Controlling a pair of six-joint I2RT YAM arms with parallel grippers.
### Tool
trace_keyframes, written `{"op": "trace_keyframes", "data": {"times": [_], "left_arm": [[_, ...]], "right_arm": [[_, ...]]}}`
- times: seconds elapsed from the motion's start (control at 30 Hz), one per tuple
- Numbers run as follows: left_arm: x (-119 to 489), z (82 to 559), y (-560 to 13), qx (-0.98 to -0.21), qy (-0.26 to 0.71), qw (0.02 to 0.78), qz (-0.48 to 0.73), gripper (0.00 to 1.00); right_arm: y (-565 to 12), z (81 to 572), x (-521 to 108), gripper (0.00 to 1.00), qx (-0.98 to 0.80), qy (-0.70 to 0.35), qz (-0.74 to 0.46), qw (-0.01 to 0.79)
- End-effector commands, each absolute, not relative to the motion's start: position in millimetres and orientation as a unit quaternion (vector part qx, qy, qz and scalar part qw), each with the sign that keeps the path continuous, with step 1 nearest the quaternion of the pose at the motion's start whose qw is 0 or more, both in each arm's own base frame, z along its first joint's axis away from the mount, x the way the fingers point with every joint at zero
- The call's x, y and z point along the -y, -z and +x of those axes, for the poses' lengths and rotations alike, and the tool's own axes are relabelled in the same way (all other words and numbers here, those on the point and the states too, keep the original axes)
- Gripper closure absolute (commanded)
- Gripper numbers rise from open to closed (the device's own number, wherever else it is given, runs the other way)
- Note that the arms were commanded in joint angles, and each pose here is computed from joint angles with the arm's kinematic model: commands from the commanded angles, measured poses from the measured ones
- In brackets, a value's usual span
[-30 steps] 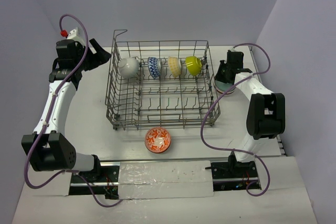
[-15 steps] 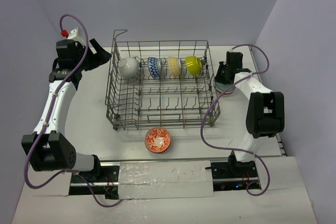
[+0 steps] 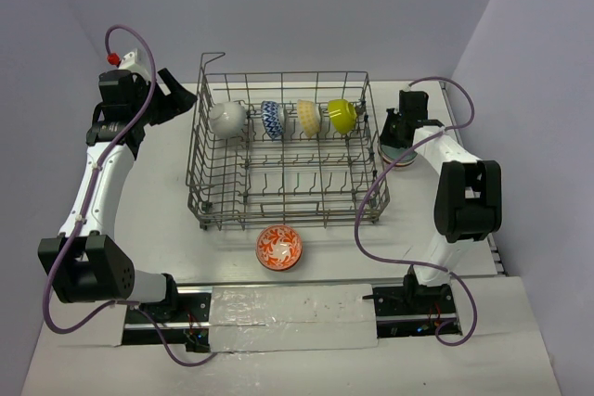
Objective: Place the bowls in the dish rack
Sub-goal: Pick up the bowl from the bowl.
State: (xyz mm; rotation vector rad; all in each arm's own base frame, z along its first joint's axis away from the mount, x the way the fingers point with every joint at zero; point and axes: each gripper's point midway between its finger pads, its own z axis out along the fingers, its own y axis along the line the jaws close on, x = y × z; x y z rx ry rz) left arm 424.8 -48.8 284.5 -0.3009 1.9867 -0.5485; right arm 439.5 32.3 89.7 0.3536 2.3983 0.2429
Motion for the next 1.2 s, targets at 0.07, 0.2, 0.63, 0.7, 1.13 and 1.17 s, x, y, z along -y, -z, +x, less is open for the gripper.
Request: {"op": "trace_keyframes", "data": {"times": [0.07, 0.2, 0.63, 0.7, 1.13, 1.17], "left_arm": [[51.2, 427.3, -299.1, -0.808, 0.241, 0.524, -0.117, 0.20], [51.1, 427.0, -300.1, -0.807, 0.243, 0.525, -0.118, 0.20], [51.5, 426.6, -301.0, -0.806, 0.247, 0.525, -0.118, 0.20], [51.8, 426.7, -301.4, -0.806, 0.248, 0.525, -0.118, 0.21], [52.1, 426.3, -302.2, -0.803, 0.255, 0.524, -0.120, 0.22], [52.3, 426.4, -302.2, -0.803, 0.256, 0.525, -0.120, 0.22]], "right_arm": [[-106.5, 448.7, -39.9, 0.93, -0.918, -0.103, 0.126, 0.361], [-111.2, 448.0, -41.1, 0.94, -0.918, -0.103, 0.122, 0.363], [-127.9, 442.6, -42.7, 1.00, -0.915, -0.093, 0.119, 0.375], [-132.9, 443.1, -43.0, 1.00, -0.914, -0.087, 0.119, 0.379], [-160.1, 439.2, -51.3, 1.00, -0.910, -0.073, 0.104, 0.395], [-159.1, 438.7, -53.6, 1.00, -0.911, -0.072, 0.100, 0.394]]}}
